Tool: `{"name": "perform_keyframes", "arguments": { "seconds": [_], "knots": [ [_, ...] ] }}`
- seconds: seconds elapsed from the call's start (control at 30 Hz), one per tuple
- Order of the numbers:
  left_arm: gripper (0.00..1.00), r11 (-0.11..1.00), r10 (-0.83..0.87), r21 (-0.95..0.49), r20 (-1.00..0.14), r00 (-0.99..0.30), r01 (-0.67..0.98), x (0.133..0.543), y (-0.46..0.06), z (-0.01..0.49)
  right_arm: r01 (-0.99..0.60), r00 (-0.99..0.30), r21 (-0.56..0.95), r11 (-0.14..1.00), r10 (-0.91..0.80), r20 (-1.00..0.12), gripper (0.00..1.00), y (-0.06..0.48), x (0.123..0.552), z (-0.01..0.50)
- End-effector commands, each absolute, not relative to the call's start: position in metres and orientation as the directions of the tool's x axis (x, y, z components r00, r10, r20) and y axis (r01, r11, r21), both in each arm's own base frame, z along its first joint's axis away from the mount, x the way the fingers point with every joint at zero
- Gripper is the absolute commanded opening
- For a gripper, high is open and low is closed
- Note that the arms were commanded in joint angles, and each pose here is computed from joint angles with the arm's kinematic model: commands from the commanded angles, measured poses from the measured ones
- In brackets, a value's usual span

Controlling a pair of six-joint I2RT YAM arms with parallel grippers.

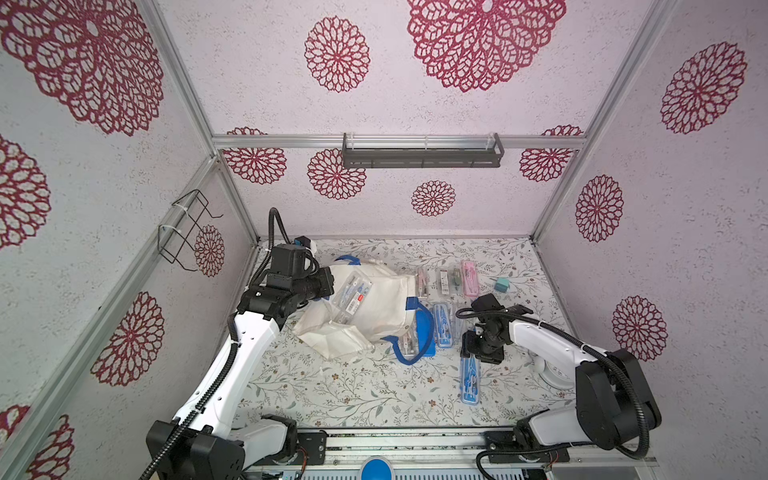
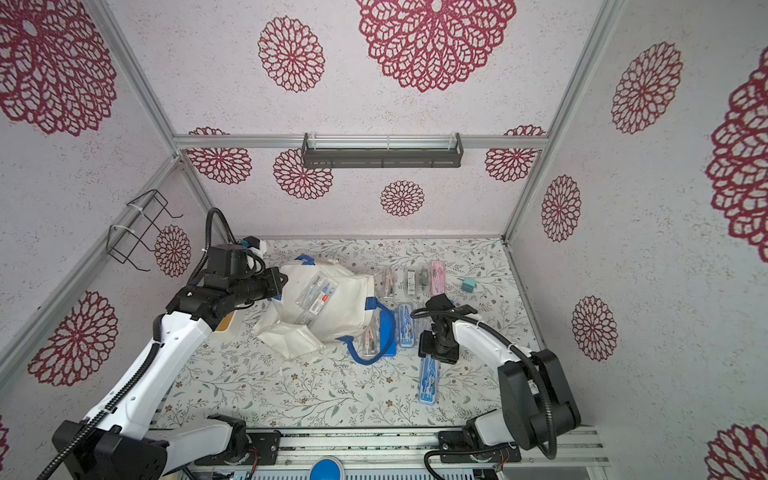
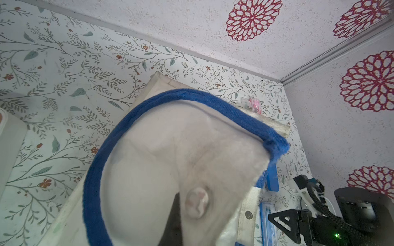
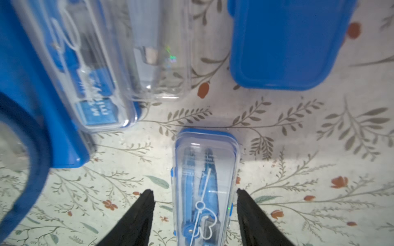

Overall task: Take out the compass set from the canvas bag
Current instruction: Place the compass set at the center of the board, then adjust the canvas bag at the center of the board.

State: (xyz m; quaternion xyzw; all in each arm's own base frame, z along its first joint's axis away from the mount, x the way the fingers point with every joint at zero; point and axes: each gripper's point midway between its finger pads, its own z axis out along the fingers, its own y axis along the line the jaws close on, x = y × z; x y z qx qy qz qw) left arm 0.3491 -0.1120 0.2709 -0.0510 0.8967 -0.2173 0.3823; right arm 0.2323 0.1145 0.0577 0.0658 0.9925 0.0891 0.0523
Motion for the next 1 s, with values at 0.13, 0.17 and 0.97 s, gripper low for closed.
{"name": "perform_keyframes", "arguments": {
  "seconds": [0.13, 0.17, 0.97],
  "knots": [
    [0.00, 0.877, -0.266, -0.457, -0.721, -0.640, 0.150, 0.358, -0.119, 0.305, 0.104, -0.943, 0.296, 0.949, 0.189, -0.275, 0.56, 0.130, 0.263, 0.137],
    [0.00, 0.876, -0.264, -0.456, -0.724, -0.638, 0.155, 0.358, -0.119, 0.307, 0.076, -0.928, 0.354, 0.932, 0.196, -0.317, 0.52, 0.139, 0.270, 0.156],
    [0.00, 0.863, -0.210, -0.451, -0.728, -0.653, 0.225, 0.360, -0.141, 0.310, -0.101, -0.960, 0.789, 0.606, 0.149, -0.238, 0.24, 0.450, 0.274, 0.208]
  ]
}}
